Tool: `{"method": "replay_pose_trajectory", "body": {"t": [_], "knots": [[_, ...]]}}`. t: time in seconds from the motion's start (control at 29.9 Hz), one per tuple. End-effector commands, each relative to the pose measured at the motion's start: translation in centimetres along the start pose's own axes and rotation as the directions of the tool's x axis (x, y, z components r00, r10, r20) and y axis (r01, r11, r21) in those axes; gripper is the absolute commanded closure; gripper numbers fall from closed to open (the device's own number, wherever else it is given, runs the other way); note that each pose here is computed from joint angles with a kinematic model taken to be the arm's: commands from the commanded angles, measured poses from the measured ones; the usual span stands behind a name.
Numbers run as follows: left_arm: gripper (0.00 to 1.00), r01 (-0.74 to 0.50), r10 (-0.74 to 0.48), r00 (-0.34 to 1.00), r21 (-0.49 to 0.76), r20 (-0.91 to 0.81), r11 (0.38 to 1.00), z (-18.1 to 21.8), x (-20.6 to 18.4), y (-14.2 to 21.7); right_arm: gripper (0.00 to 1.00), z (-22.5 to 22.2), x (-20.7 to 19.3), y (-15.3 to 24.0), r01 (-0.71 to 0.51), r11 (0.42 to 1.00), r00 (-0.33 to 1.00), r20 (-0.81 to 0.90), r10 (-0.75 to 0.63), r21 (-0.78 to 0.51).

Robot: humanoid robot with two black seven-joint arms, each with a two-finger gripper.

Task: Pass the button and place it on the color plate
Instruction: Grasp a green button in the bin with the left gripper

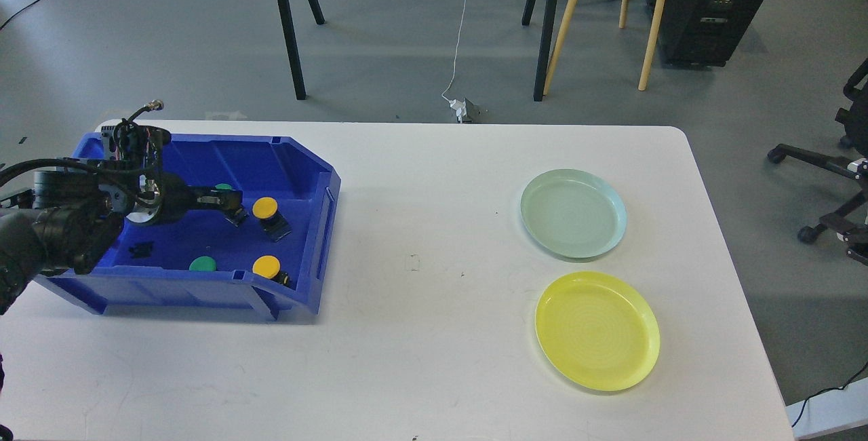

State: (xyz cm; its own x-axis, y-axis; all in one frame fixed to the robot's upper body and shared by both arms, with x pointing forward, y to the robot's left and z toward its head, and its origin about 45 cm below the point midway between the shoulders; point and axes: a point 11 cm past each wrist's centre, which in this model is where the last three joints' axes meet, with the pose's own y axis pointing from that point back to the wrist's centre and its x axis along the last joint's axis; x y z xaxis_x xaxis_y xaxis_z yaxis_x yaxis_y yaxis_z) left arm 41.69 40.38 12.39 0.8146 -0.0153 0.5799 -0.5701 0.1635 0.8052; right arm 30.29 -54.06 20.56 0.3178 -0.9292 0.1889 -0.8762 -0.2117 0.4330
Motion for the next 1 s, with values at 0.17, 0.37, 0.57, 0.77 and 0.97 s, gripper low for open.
{"method": "replay_pose_trajectory", "body": {"t": [0.17,0.37,0.57,0.77,0.97], "knots": [[0.74,0.004,-0.003,1.0,-0.015,0.016,1.0,0.4,0.3,0.0,0.01,0.2,-0.4,-0.3,0.009,1.0,1.0,0.006,-0.009,0.001],[0.76,-0.014,0.014,1.0,-0.022,0.01,1.0,-0.2,0.6,0.6,0.01,0.2,-0.7,-0.6,0.015,1.0,1.0,0.01,-0.015,0.004],[0.76,-0.023,0.024,1.0,0.058,-0.01,0.998,-4.3,0.7,3.1,0.01,0.2,-0.6,-0.6,0.014,1.0,1.0,0.009,-0.014,0.003],[0.77,-0.006,0.006,1.0,0.141,0.001,0.99,-7.9,0.1,5.4,0.01,0.4,-1.6,-1.6,0.026,1.0,0.999,0.019,-0.026,0.014],[0.77,-0.014,0.016,1.0,0.162,-0.01,0.987,-9.0,0.2,6.3,0.01,0.6,-2.9,-2.7,0.045,0.999,0.999,0.028,-0.045,0.024]]}}
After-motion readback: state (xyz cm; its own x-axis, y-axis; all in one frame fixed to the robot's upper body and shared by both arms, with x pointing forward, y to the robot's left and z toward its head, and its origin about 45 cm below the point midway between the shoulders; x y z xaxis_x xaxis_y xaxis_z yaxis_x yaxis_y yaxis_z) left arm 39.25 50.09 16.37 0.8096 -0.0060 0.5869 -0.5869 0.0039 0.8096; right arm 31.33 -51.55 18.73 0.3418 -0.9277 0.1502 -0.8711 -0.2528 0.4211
